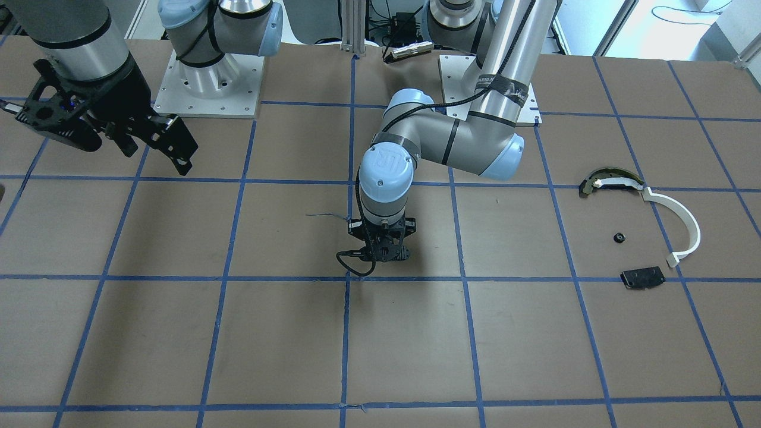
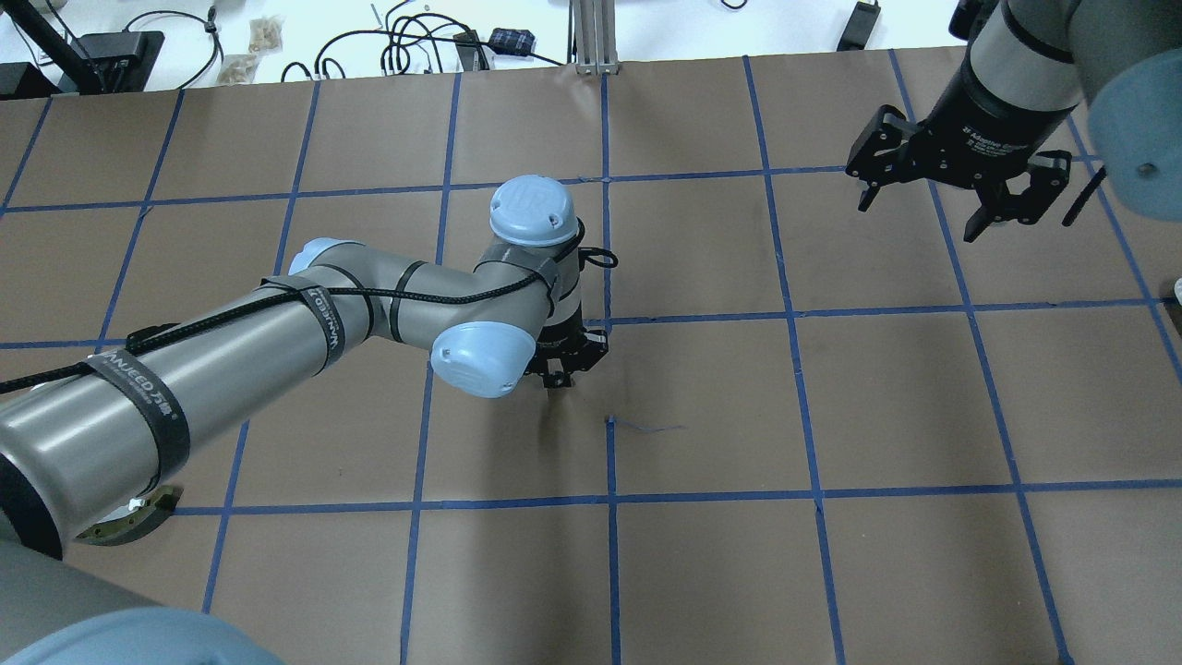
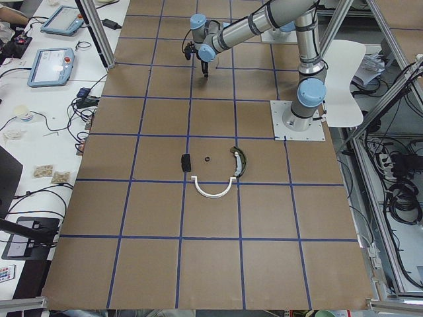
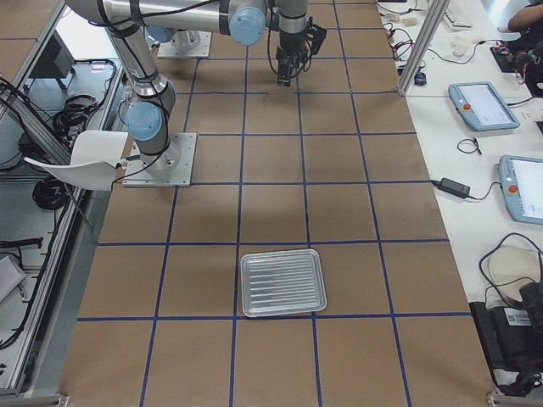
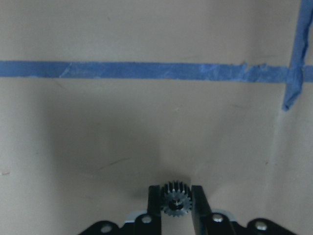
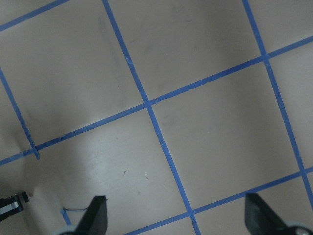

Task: Place bearing gear from tray to pile

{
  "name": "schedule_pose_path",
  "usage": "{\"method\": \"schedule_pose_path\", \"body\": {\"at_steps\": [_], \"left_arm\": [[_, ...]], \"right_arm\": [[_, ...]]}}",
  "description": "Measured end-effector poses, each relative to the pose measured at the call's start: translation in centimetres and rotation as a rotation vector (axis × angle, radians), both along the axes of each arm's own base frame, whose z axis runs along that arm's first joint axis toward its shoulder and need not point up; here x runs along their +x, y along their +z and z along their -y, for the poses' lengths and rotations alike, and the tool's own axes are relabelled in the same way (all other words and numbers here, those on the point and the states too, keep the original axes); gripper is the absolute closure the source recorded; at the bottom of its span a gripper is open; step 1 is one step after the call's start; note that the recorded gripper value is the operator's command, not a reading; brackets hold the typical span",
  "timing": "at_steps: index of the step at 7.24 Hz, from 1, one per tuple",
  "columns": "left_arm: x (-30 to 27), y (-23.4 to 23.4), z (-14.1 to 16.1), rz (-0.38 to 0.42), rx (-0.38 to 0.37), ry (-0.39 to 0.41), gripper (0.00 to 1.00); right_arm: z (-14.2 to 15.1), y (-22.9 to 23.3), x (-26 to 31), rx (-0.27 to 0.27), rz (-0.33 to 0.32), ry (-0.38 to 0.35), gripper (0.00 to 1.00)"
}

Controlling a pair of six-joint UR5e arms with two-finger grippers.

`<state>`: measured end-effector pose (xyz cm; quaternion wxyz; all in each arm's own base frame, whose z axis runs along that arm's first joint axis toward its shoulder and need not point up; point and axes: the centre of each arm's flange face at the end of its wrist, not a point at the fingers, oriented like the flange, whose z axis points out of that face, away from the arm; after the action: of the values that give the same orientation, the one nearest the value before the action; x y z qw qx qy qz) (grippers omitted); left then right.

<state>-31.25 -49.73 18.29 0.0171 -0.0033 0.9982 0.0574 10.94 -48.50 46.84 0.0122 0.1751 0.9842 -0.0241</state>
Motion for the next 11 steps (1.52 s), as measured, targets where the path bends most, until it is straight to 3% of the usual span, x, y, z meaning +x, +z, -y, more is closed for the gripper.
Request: {"method": "schedule_pose_path", "body": {"at_steps": [2, 4, 5, 7, 8, 10, 11], "left_arm": [[5.0, 4.5, 3.2, 0.003, -0.011, -0.064, 1.0], [18.6, 8.8, 6.2, -0.006, 0.023, -0.151, 1.0], [26.3, 9.1, 6.1, 0.002, 0.049, -0.186, 1.0], [39.9, 6.9, 3.9, 0.007, 0.088, -0.129, 1.0], [44.9, 5.5, 2.6, -0.005, 0.094, -0.105, 1.0], [49.2, 3.0, 1.4, -0.022, 0.107, -0.099, 0.99], [50.0, 2.2, 1.3, -0.023, 0.117, -0.097, 0.04]], "right_arm": [[-0.4, -0.1, 2.0, -0.001, -0.006, 0.04, 0.0], [-0.6, 0.1, 2.5, -0.007, -0.008, 0.054, 0.0], [-0.7, 0.2, 2.6, -0.008, -0.007, 0.057, 0.0], [-0.8, 0.2, 2.6, -0.006, -0.005, 0.058, 0.0], [-0.9, 0.1, 2.6, -0.001, -0.009, 0.058, 0.0], [-0.9, 0.1, 2.5, 0.004, -0.013, 0.057, 0.0], [-0.9, 0.1, 2.5, 0.004, -0.013, 0.057, 0.0]]}}
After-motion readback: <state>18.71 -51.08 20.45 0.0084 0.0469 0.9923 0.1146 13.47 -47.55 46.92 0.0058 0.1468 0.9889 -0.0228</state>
